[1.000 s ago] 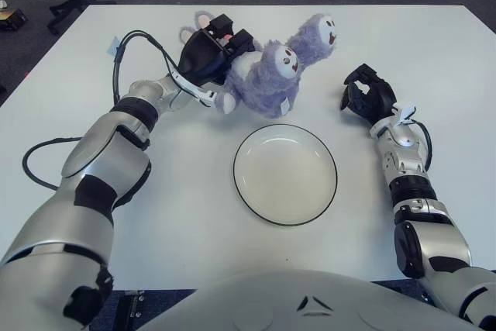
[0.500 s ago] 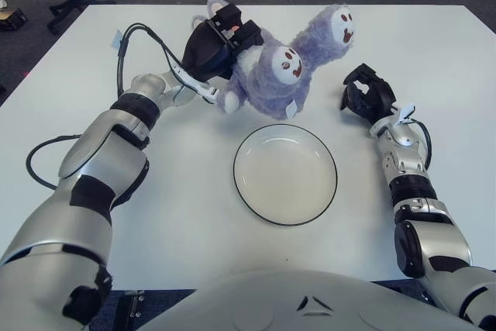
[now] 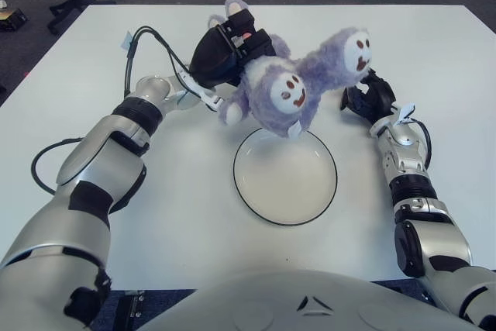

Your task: Put the doll into the plate.

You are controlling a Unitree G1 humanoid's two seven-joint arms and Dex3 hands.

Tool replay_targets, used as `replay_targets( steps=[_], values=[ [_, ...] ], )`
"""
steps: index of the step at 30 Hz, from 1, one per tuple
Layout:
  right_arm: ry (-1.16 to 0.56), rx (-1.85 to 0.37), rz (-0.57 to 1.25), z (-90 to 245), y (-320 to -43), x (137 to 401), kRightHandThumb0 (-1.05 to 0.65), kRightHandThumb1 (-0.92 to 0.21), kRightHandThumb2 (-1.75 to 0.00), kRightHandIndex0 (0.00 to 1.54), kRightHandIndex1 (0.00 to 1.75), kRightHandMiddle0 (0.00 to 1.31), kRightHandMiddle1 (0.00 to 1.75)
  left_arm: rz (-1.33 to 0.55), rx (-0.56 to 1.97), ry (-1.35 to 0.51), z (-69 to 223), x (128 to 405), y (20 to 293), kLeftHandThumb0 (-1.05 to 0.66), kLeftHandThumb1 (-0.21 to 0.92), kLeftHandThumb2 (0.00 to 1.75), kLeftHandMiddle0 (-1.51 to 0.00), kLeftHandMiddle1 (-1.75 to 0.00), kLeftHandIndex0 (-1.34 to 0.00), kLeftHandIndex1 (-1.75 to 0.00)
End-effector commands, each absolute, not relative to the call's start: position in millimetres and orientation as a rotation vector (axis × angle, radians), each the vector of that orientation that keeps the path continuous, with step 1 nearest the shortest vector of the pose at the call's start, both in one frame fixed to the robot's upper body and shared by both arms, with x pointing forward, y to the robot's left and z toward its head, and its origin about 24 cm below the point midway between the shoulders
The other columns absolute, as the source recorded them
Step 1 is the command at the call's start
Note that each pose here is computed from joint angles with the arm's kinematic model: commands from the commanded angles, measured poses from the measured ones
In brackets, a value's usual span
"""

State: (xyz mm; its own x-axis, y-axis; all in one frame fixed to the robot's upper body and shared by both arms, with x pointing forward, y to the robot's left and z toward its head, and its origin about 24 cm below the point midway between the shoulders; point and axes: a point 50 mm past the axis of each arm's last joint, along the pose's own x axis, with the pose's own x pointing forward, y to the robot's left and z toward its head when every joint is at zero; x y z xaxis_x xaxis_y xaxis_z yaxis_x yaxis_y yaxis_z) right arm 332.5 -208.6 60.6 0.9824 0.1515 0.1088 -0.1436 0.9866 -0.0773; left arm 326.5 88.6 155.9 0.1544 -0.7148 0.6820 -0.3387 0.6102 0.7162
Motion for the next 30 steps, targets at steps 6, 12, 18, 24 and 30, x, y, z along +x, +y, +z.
replay_targets(
  steps=[6,12,18,24,30],
  values=[
    [-0.006,-0.063,0.153,39,-206,325,-0.38,-0.72,-0.79,0.84,1.75,0.33,1.75,-0.489,0.79,-1.476,158,313,84,0.03,0.74,0.35,-0.92,-1.75,-0.7,-1.75],
    [-0.005,-0.063,0.154,39,-206,325,-0.38,-0.71,-0.79,0.84,1.75,0.33,1.75,-0.555,0.701,-1.462,154,306,81,0.03,0.74,0.34,-0.93,-1.75,-0.7,-1.75],
    [-0.004,-0.062,0.155,39,-206,326,-0.38,-0.71,-0.79,0.84,1.75,0.33,1.75,-0.586,0.646,-1.449,152,301,81,0.02,0.76,0.33,-0.94,-1.75,-0.71,-1.75],
    [-0.003,-0.062,0.157,39,-206,326,-0.38,-0.71,-0.79,0.84,1.75,0.33,1.75,-0.64,0.641,-1.433,149,299,83,0.01,0.79,0.28,-0.92,-1.75,-0.71,-1.75],
    [-0.002,-0.061,0.157,39,-206,326,-0.38,-0.71,-0.79,0.85,1.75,0.33,1.75,-0.753,0.752,-1.415,144,301,85,0.0,0.83,0.2,-0.9,-1.75,-0.7,-1.75]
  ],
)
